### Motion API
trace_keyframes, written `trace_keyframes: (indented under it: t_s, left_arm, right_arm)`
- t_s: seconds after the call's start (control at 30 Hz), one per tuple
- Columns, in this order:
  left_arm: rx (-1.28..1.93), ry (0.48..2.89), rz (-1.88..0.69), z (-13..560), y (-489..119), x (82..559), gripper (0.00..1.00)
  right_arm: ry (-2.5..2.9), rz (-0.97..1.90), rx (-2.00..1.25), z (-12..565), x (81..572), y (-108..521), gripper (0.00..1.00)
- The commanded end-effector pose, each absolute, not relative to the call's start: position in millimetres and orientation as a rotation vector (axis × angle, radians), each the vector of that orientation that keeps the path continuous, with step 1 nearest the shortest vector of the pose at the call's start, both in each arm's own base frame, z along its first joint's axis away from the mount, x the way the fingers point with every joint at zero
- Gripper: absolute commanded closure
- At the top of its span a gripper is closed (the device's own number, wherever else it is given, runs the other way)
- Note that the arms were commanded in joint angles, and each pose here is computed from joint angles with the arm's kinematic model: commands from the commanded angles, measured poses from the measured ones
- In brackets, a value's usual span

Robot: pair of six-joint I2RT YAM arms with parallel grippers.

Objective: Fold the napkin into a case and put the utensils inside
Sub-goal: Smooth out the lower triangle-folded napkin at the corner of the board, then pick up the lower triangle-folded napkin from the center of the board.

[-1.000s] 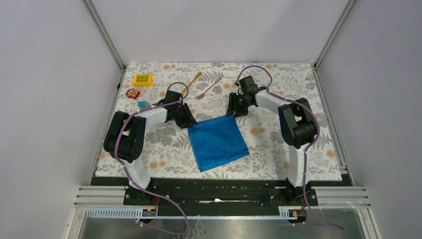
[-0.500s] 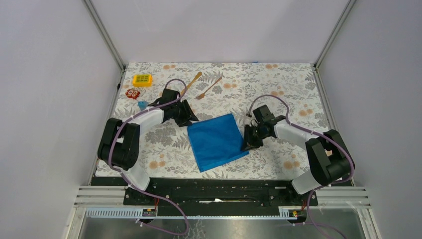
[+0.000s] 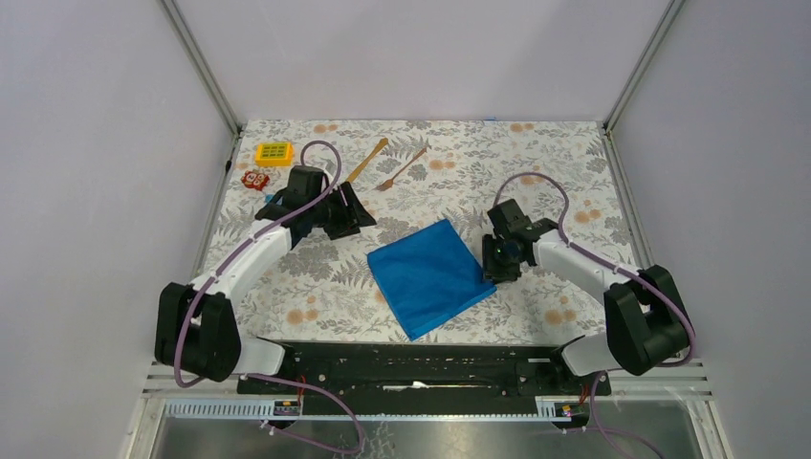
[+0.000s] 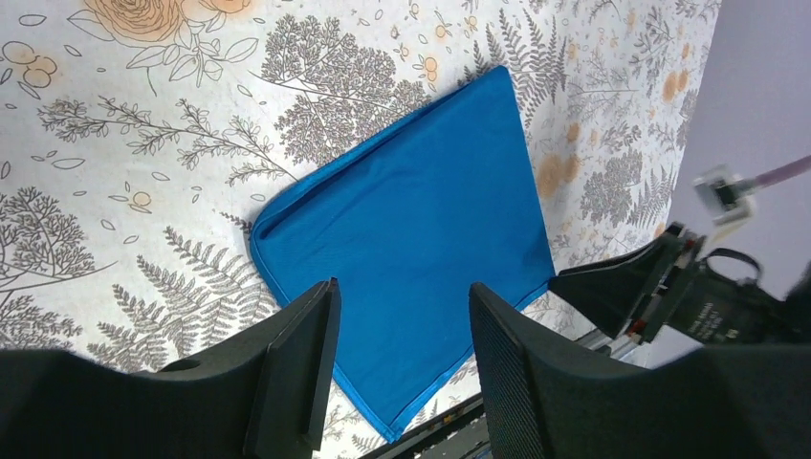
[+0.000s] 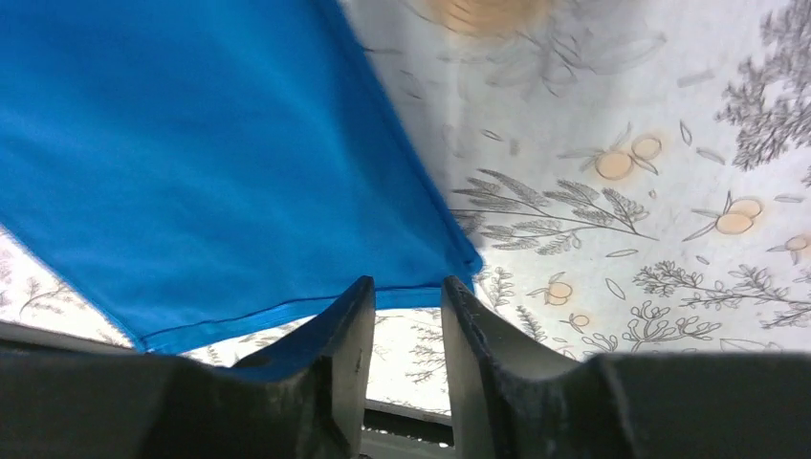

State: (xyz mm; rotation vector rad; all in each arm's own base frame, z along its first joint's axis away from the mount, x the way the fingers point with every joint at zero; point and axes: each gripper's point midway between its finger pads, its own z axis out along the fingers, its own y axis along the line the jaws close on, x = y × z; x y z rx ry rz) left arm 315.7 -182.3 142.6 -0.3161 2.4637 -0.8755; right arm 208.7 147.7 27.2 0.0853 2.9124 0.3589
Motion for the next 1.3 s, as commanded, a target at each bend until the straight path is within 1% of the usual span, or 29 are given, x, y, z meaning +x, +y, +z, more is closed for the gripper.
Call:
trace_keyframes:
  t_s: [0.0, 0.07, 0.1, 0.23, 0.27, 0.37, 0.47, 0.53, 0.6, 0.73, 0.93, 1.03, 1.17, 1.27]
  left_arm:
    - [-0.279, 2.437, -0.845, 154, -175, 307, 0.42]
    - [-0.277, 2.428, -0.826, 155, -171, 306, 0.41]
    - [-0.276, 2.427, -0.811, 156, -169, 306, 0.41]
    - [-0.286, 2.440, -0.775, 150, -159, 303, 0.37]
    - [-0.295, 2.439, -0.773, 149, -155, 303, 0.37]
    - [-0.333, 2.438, -0.778, 146, -144, 300, 0.36]
    - [-0.372, 2.430, -0.814, 144, -135, 298, 0.35]
    - [-0.395, 2.431, -0.838, 141, -130, 297, 0.35]
    - [-0.413, 2.432, -0.860, 138, -125, 296, 0.35]
    - [-0.435, 2.439, -0.876, 131, -119, 295, 0.34]
    - [-0.443, 2.442, -0.886, 125, -116, 296, 0.34]
    - [-0.440, 2.440, -0.891, 125, -115, 297, 0.34]
    - [-0.445, 2.443, -0.883, 122, -113, 298, 0.34]
    - [-0.445, 2.445, -0.884, 121, -112, 297, 0.34]
  right_arm:
    - [2.734, 0.280, -0.216, 87, 233, 169, 0.54]
    - [2.685, 0.299, -0.395, 100, 227, 196, 0.40]
    - [2.677, 0.324, -0.466, 105, 221, 211, 0.35]
    - [2.705, 0.357, -0.678, 102, 185, 266, 0.20]
    - [2.717, 0.344, -0.714, 99, 176, 278, 0.18]
    - [2.782, 0.285, -0.760, 86, 155, 302, 0.16]
    - [2.785, 0.232, -0.811, 80, 142, 323, 0.13]
    - [2.793, 0.203, -0.840, 72, 134, 333, 0.13]
    - [2.798, 0.183, -0.873, 66, 128, 341, 0.17]
    - [2.817, 0.115, -0.911, 53, 122, 346, 0.31]
    - [2.844, 0.058, -0.951, 38, 118, 349, 0.43]
    - [2.848, 0.042, -0.959, 33, 118, 349, 0.43]
    - [2.854, 0.011, -0.968, 23, 118, 345, 0.37]
    - [2.861, 0.000, -0.968, 13, 117, 342, 0.36]
